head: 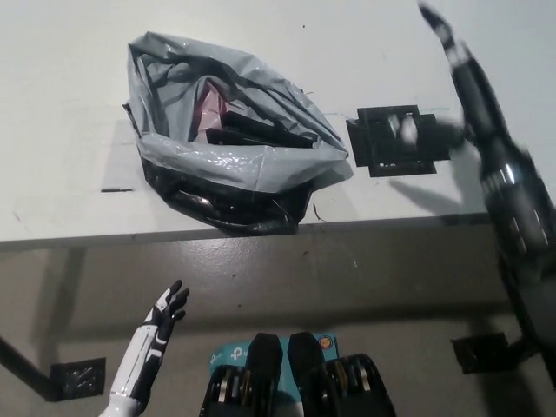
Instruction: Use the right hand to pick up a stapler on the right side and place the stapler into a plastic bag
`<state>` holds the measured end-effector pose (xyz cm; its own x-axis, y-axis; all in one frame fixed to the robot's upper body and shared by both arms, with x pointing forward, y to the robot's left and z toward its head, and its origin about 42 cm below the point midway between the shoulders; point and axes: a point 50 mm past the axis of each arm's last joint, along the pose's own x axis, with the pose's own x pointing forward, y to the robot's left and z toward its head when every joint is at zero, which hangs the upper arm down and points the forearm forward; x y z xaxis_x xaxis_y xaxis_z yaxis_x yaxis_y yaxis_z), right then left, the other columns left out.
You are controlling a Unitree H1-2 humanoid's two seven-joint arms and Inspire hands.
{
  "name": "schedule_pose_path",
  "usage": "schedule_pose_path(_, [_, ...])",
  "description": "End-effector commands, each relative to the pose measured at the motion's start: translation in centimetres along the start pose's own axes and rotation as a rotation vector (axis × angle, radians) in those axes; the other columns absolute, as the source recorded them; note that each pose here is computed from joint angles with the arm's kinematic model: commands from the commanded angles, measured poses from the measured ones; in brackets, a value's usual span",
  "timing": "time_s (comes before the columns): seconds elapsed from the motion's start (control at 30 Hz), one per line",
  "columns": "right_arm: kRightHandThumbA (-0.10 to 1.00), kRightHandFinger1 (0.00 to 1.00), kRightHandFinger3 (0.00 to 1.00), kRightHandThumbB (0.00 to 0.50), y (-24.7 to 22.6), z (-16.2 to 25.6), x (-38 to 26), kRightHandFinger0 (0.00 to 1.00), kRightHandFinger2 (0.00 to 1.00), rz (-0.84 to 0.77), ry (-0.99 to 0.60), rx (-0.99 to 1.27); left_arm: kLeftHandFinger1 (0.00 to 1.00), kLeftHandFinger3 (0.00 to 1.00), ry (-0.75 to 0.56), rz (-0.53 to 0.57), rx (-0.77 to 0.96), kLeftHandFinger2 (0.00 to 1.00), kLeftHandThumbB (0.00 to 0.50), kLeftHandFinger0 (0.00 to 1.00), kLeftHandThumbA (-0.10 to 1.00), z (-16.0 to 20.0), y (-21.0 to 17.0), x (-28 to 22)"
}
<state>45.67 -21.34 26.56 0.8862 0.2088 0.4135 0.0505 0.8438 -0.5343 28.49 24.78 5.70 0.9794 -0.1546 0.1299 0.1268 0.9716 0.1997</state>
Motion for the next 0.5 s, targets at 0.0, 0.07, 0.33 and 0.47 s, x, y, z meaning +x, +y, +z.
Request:
schedule_pose_path(0.0, [1.00,1.00,1.00,0.333,-5.3,12.1,-18.2,1.00,1.00,-0.098,-0.526,0.149,1.00,1.00,-0.156,0.044,0.049,1.00,0.482,1.00,1.00,3.7,1.9,5.7])
schedule_pose_path(0.07, [1.00,1.00,1.00,0.294,-3.7,10.5,-19.1,1.00,1.00,-0.086,-0.476,0.154,1.00,1.00,-0.155,0.047,0.051,1.00,0.483,1.00,1.00,3.8,2.1,5.9])
schedule_pose_path(0.33, [1.00,1.00,1.00,0.275,3.1,3.1,-20.5,1.00,1.00,-0.055,-0.151,0.437,1.00,1.00,-0.166,0.047,0.048,1.00,0.472,1.00,1.00,4.5,2.4,6.5])
schedule_pose_path(0.47, [1.00,1.00,1.00,0.261,5.5,0.6,-20.6,1.00,1.00,-0.024,-0.009,0.479,1.00,1.00,-0.170,0.054,0.039,1.00,0.434,1.00,1.00,4.4,2.3,6.0])
